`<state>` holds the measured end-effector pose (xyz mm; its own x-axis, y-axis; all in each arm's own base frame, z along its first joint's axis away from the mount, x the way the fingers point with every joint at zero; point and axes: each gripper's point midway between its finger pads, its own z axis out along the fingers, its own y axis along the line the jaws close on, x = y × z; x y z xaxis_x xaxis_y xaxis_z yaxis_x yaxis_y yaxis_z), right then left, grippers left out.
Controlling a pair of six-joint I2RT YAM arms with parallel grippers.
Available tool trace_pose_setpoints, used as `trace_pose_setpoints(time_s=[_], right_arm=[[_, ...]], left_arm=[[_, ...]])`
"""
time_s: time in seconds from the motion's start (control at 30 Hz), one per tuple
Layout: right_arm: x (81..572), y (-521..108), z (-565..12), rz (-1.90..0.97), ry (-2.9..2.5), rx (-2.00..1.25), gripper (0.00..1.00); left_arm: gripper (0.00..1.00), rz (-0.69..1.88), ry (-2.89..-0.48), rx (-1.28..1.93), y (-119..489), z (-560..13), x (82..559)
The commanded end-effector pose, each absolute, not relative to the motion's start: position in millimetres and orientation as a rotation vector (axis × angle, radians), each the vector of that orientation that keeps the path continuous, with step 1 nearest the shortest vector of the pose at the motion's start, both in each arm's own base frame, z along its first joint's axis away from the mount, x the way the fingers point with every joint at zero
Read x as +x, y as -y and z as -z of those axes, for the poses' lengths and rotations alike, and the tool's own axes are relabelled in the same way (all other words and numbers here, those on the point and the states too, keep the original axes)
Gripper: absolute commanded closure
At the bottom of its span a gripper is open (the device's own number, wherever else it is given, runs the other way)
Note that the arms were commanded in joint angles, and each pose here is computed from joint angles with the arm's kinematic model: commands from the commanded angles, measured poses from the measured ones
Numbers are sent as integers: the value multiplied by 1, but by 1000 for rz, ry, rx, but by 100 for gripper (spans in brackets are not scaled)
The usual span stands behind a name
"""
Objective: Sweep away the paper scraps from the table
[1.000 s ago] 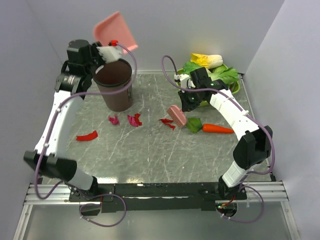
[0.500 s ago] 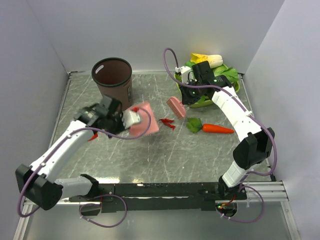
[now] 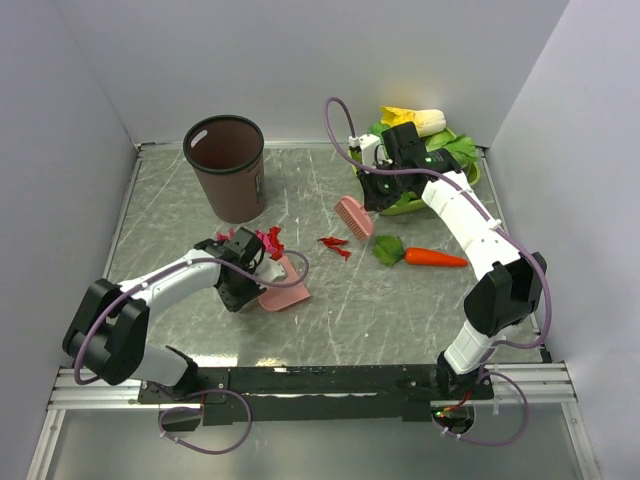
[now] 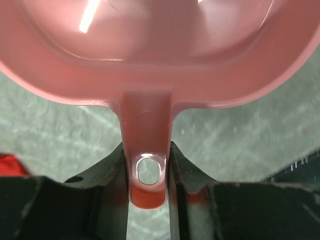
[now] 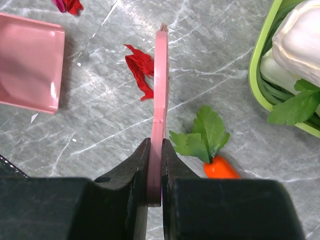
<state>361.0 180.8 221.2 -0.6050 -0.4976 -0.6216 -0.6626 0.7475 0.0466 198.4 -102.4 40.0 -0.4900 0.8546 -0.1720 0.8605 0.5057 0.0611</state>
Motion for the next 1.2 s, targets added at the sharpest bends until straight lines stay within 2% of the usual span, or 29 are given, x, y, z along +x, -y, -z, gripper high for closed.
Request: trace_pose_setpoints(time_s=[0.0, 0.03, 0.1, 0.13, 0.2, 0.27, 0.33, 0.57, 0.6, 0.67, 0.7, 0.73, 1.0, 1.17], right_arm=[[361, -181, -238, -335, -2306, -873, 100], [360, -180, -240, -331, -2300, -872, 100], [357, -179, -236, -327, -2309, -884, 100], [355, -178, -236, -325, -2310, -885, 100], [353, -177, -233, -320, -2318, -887, 100], [353, -178, -232, -321, -2320, -888, 100], [353, -178, -232, -324, -2319, -884, 100], [352, -180, -226, -335, -2332, -886, 100], [352, -181, -226, -336, -2331, -888, 100], [352, -182, -223, -337, -2331, -902, 100], [353, -183, -220, -332, -2335, -913, 100], [354, -184, -217, -327, -2335, -919, 100], [389, -188, -192, -118, -2339, -943, 100], [375, -212, -178, -190, -2368, -1012, 100]], left_arm=[[99, 115, -2481, 1325, 128, -33, 223], [99, 122, -2481, 1319, 129, -31, 223], [88, 152, -2478, 1303, 135, -28, 225], [68, 161, -2483, 1300, 135, -25, 223], [46, 179, -2466, 1286, 138, -24, 223], [39, 177, -2448, 1280, 136, -23, 221], [37, 169, -2447, 1276, 133, -20, 218], [56, 182, -2416, 1222, 134, -34, 219], [66, 187, -2419, 1223, 135, -35, 219], [79, 194, -2442, 1223, 133, -37, 216], [94, 191, -2452, 1218, 131, -38, 216], [99, 193, -2459, 1210, 130, -44, 216], [99, 82, -2487, 1135, 88, -82, 213], [99, -28, -2464, 1093, 55, -98, 195]])
